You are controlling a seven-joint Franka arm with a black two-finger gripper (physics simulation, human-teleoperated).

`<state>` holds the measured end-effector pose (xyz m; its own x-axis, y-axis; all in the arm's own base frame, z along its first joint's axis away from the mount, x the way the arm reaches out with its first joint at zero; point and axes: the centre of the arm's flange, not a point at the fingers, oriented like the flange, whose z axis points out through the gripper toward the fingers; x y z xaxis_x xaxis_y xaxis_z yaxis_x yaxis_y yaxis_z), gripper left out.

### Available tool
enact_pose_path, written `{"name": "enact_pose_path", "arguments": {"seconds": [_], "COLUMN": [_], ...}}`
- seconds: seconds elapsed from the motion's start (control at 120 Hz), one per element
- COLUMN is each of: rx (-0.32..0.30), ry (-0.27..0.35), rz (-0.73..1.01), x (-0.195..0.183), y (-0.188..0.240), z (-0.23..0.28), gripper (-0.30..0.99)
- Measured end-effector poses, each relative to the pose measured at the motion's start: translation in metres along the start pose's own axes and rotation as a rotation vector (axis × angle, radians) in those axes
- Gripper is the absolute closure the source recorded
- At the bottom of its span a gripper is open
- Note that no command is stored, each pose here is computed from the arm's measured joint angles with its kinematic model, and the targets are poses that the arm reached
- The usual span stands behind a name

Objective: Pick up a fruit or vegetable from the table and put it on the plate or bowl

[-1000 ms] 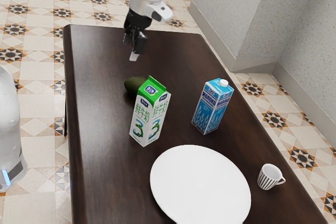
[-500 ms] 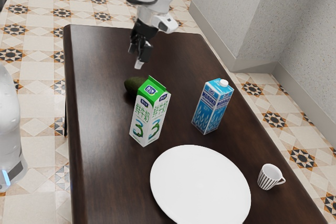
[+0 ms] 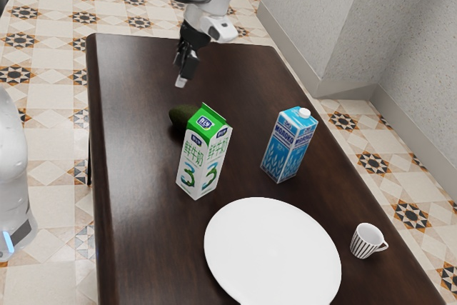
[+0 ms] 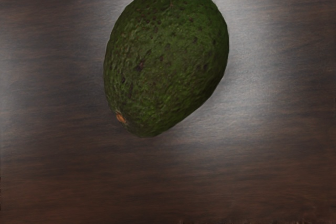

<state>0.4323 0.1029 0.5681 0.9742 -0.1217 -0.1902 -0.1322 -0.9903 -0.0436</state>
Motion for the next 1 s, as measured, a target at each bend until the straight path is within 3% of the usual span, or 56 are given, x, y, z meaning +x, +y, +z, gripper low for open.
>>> {"name": "enact_pose_path", "arguments": {"seconds": [0.308, 0.408, 0.608, 0.817, 1.0], "rx": [0.019, 0.043, 0.077, 0.051, 0.036], "ry": [-0.008, -0.007, -0.006, 0.030, 0.036], "rz": [0.149, 0.149, 0.239, 0.320, 0.362], "x": [0.004, 0.002, 0.034, 0.046, 0.035], "y": [0.007, -0.009, -0.014, -0.002, 0.011], "z": [0.002, 0.005, 0.026, 0.037, 0.047], "gripper": [0.00, 0.00, 0.00, 0.00, 0.00]}}
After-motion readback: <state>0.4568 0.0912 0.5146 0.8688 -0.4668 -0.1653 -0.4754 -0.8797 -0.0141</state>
